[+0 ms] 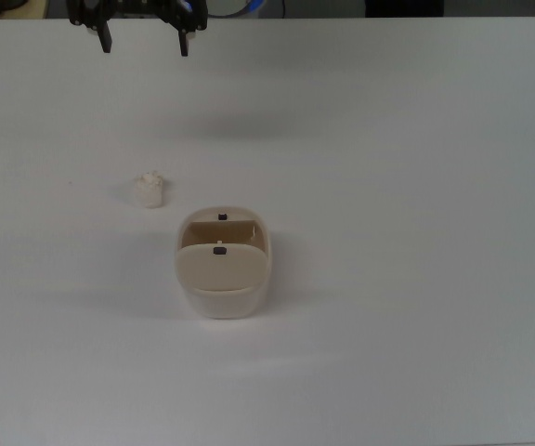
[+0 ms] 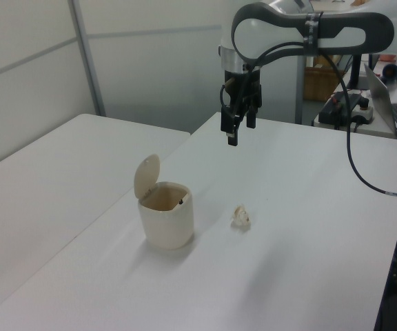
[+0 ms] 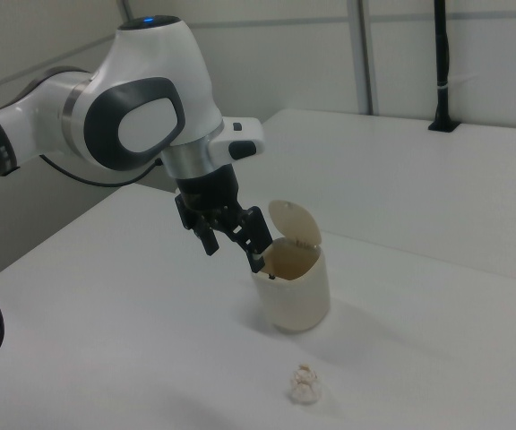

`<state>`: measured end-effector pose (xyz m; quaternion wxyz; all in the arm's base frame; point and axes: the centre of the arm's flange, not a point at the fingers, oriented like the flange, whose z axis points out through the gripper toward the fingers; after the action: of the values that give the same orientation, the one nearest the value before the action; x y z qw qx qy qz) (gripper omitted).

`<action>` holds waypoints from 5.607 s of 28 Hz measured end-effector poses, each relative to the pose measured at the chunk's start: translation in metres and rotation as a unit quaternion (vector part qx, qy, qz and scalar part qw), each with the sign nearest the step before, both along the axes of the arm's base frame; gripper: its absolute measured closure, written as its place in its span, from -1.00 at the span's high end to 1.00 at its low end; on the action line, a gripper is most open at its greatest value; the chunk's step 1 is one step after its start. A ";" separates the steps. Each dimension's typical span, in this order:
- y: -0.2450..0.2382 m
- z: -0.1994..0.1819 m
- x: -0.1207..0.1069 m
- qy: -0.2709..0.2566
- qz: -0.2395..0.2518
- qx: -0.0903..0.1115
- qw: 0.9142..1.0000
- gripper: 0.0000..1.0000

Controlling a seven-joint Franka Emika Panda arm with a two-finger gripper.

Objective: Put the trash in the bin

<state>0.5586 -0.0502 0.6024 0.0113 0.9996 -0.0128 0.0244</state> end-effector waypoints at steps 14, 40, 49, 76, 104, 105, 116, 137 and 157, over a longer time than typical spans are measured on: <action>-0.001 -0.048 0.019 0.035 0.013 0.001 0.999 1.00; -0.028 -0.288 0.054 0.062 0.027 -0.064 0.996 0.80; -0.032 -0.284 0.057 0.055 0.024 -0.064 0.996 0.07; 0.006 -0.082 0.079 -0.117 0.009 -0.011 0.993 -0.35; 0.059 -0.108 0.110 -0.164 0.005 0.021 0.986 0.98; 0.058 -0.105 0.107 -0.155 0.004 0.020 0.988 0.99; 0.052 -0.070 0.067 -0.063 0.003 0.006 0.998 1.00; 0.050 -0.022 0.009 0.022 0.001 -0.016 1.000 1.00; 0.044 -0.013 0.001 0.025 -0.005 -0.017 1.000 1.00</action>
<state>0.5596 -0.0065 0.5896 0.0285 0.9995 -0.0169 -0.0004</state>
